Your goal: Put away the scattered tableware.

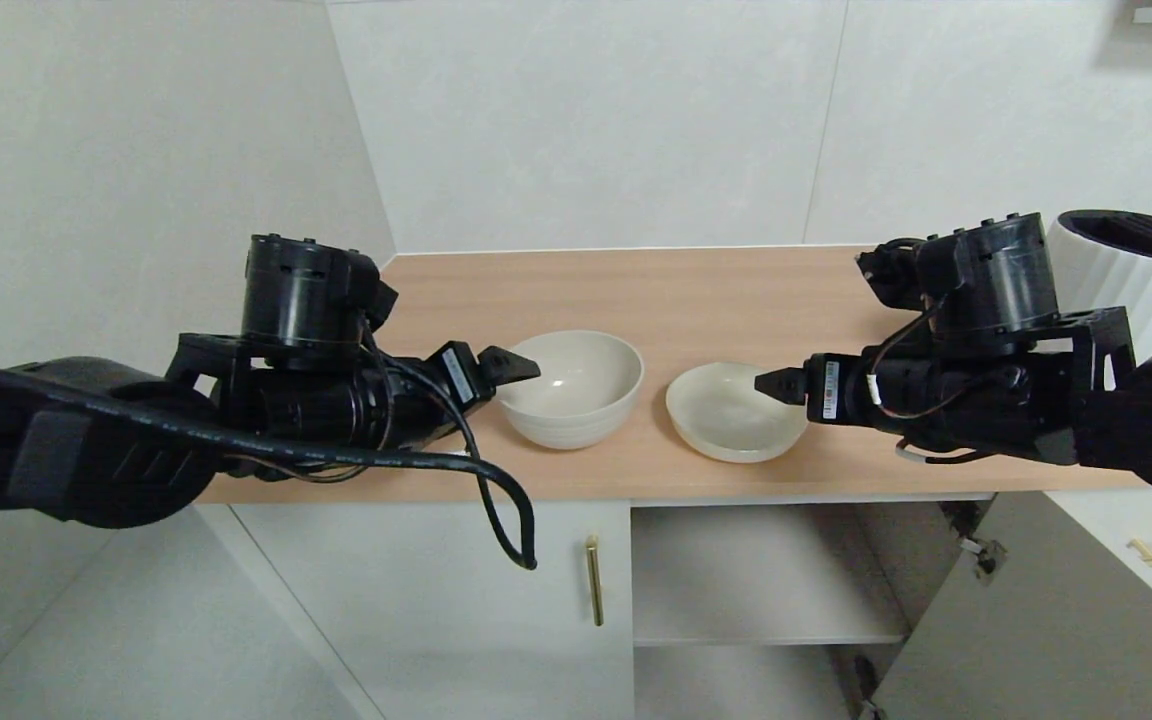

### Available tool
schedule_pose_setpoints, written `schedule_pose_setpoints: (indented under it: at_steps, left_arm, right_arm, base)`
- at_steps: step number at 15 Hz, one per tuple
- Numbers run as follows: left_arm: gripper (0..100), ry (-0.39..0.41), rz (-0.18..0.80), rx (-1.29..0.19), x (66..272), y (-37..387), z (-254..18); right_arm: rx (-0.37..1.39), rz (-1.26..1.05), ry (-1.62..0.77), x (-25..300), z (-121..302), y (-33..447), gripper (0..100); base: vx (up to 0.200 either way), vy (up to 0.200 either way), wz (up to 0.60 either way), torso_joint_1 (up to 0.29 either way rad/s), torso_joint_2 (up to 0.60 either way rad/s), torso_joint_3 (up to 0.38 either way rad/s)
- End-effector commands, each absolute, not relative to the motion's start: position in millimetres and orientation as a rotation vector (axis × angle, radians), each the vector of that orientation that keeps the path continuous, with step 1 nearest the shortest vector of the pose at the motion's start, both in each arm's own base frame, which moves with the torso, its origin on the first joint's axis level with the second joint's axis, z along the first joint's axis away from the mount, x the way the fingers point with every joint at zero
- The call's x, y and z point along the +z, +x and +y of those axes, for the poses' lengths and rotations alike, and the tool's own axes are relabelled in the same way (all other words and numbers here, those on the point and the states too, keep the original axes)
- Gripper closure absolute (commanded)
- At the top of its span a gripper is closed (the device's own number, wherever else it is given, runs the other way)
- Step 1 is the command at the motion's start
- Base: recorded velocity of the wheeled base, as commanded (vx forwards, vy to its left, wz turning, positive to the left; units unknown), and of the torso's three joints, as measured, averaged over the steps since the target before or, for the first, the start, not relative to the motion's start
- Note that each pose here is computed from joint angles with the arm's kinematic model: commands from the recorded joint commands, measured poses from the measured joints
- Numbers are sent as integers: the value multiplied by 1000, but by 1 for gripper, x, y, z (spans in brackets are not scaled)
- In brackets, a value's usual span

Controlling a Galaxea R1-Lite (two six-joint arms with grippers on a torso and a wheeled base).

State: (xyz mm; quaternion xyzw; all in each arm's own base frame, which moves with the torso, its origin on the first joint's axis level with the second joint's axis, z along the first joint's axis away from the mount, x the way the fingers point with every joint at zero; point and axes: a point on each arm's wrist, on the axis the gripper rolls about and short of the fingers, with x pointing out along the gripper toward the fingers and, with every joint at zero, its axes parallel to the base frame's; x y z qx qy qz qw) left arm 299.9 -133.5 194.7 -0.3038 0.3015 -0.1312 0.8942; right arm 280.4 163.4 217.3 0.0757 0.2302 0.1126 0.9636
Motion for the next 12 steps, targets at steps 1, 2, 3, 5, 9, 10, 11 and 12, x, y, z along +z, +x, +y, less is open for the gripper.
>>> schedule_pose_setpoints:
  at_steps: [1, 2, 3, 5, 9, 10, 11, 12]
  left_arm:
    - [0, -639, 645, -262, 185, 305, -136]
    - [0, -647, 647, -259, 185, 306, -137]
    - [0, -651, 646, -259, 185, 306, -137]
    - [0, -651, 649, -257, 184, 307, -137]
    - [0, -647, 661, -252, 179, 309, -138]
    - [0, -647, 661, -252, 179, 309, -138]
    - [100, -647, 661, -252, 179, 309, -138]
    - [100, -650, 659, -252, 180, 309, -138]
  right_arm:
    - [229, 466, 153, 217, 164, 280, 0]
    - [229, 466, 153, 217, 164, 280, 0]
    - [229, 466, 153, 217, 164, 280, 0]
    - [228, 467, 153, 217, 164, 280, 0]
    - [228, 467, 153, 217, 164, 280, 0]
    - [228, 467, 153, 217, 164, 280, 0]
    - [228, 467, 153, 217, 164, 280, 0]
    - [228, 467, 153, 217, 164, 280, 0]
  base:
    - [0, 0, 0, 0, 0, 0]
    - [0, 0, 0, 0, 0, 0]
    - [0, 0, 0, 0, 0, 0]
    - [0, 0, 0, 0, 0, 0]
    - [0, 0, 0, 0, 0, 0]
    - [0, 0, 0, 0, 0, 0]
    - [0, 0, 0, 0, 0, 0]
    - [0, 0, 0, 0, 0, 0]
